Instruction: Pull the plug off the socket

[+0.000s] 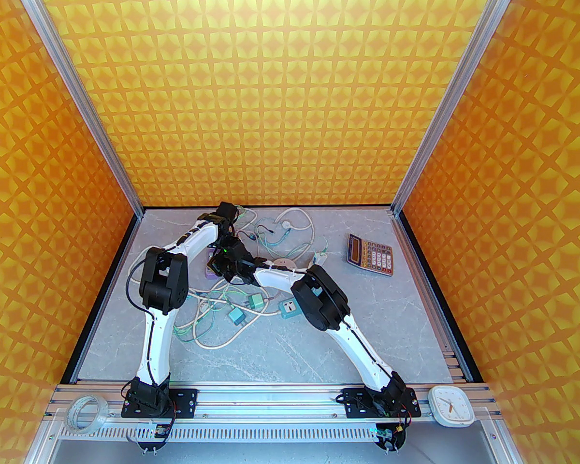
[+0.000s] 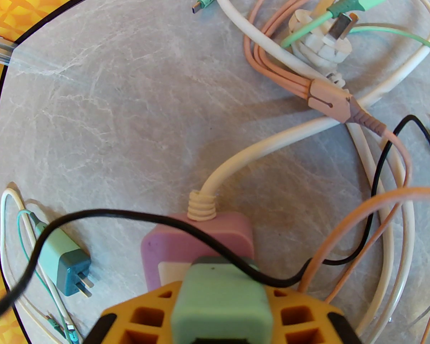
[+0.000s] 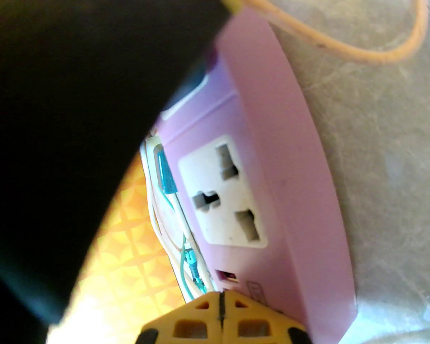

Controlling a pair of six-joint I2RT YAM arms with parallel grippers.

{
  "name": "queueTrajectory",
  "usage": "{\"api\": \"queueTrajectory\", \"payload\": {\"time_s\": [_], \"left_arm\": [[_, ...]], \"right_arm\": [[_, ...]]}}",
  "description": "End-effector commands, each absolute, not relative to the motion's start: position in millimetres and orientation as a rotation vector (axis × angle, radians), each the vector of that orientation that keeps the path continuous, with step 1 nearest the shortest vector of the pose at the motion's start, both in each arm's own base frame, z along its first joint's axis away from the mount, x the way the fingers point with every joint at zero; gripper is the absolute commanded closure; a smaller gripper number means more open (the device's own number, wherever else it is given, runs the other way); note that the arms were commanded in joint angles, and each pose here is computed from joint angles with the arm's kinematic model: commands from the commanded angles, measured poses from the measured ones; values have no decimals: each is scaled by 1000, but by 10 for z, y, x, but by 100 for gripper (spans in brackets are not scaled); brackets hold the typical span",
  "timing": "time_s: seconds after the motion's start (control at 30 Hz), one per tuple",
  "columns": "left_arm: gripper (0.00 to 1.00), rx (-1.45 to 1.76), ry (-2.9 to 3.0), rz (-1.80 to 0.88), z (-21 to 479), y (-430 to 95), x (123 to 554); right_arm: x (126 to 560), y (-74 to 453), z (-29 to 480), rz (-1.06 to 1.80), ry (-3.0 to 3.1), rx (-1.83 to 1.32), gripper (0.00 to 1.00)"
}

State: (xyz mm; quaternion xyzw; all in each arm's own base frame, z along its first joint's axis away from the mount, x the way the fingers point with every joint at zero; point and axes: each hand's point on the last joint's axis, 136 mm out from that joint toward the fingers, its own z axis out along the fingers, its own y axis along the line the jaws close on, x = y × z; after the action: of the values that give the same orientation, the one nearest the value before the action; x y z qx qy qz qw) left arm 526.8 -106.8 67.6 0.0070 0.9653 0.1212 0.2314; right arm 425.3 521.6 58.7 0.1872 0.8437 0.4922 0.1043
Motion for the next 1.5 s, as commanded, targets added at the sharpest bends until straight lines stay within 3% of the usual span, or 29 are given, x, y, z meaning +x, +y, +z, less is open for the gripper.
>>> {"api": "queueTrajectory", "payload": {"time_s": [0.0,0.27,0.43,0.77,0.87,1.2,1.47], "left_arm": [[88,-7,2660,362,784,-962,5284],[88,-274,2718,17,826,-788,5279],[88,-241,2718,53,820,-732,5257],[90,32,2653,495,730,-750,5206],[90,-15,2663,461,722,-729,5203],[91,-340,2687,-18,932,-615,5225],[91,-244,2677,142,1062,-561,5220]], "right_arm": [[3974,4840,-482,1105,2749,664,100],[3957,4822,-510,1093,2758,663,100],[3953,4819,-530,1091,2760,666,100],[3953,4817,-567,1079,2769,675,100],[3953,4816,-564,1078,2769,675,100],[3942,4809,-573,1080,2770,674,100],[3942,4806,-568,1077,2770,672,100]]}}
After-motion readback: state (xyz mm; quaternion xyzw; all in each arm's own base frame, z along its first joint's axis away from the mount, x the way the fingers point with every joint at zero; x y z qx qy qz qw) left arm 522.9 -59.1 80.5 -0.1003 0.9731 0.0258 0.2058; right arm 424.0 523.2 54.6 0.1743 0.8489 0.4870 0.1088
